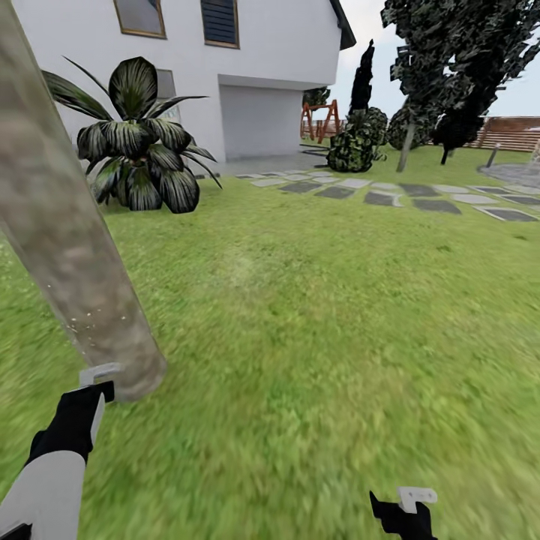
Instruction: In the garden, pick up the pesticide atomizer on the floor and spray pesticide onto both trees until each tree trunk is fully covered.
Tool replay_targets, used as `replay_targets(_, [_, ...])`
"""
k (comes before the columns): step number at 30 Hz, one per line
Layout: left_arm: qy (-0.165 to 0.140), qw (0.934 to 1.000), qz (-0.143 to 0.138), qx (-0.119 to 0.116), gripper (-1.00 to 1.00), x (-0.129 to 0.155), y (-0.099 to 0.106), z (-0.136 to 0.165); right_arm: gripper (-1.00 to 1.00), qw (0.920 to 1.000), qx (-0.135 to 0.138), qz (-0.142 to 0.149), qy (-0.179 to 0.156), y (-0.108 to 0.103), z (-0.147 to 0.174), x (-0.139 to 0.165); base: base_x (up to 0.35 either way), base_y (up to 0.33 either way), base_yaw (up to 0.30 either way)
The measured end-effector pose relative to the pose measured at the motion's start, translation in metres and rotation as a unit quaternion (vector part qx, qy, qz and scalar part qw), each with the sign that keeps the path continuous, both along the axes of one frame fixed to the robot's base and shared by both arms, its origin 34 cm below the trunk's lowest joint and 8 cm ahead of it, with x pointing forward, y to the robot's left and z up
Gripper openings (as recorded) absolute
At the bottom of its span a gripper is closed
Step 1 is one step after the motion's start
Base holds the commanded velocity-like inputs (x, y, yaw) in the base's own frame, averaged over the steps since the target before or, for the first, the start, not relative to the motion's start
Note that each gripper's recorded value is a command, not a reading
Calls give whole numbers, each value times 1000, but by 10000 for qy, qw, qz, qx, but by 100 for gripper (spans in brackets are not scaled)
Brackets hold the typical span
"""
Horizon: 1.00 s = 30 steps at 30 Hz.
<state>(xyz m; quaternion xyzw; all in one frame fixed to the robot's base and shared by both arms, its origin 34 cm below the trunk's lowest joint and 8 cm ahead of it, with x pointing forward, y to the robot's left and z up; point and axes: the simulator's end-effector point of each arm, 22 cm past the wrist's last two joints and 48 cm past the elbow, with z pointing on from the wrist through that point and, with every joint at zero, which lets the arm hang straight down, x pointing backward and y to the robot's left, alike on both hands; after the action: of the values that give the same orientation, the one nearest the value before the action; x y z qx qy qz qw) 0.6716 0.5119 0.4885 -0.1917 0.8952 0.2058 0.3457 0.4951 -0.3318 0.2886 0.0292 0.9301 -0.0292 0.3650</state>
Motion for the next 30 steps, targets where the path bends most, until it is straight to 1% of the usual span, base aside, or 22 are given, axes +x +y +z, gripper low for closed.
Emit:
replay_targets(4, [55,10000,-12,-72,-100,-2,-2,-4,100,10000,0,0,0,0,0,0,231,-202,276])
replay_targets(8, [217,9995,-22,-217,-100,-7,-7,-11,100,10000,0,0,0,0,0,0,231,-202,276])
replay_targets(10, [181,9990,-162,-365,-100,-3,-14,-13,100,10000,0,0,0,0,0,0,231,-202,276])
replay_targets(12, [113,9974,-398,-597,-100,4,-27,-15,100,10000,0,0,0,0,0,0,231,-202,276])
replay_targets(13, [110,9971,-438,-619,-100,4,-28,-16,100,10000,0,0,0,0,0,0,231,-202,276])
replay_targets(22, [72,9967,-497,-638,-100,7,-32,-15,100,10000,-1,0,0,0,0,0,226,-205,276])
replay_targets(25, [60,9969,-490,-620,-100,7,-31,-14,100,10000,0,0,0,0,0,0,108,-210,268])
replay_targets(28, [6,9965,-532,-641,-100,10,-35,-14,100,10000,-2,-12,-1,-1,0,0,10,-25,50])
replay_targets(30, [-56,9966,-575,-594,-100,14,-35,-8,100,10000,-4,-12,-1,-1,0,0,1,-4,8])
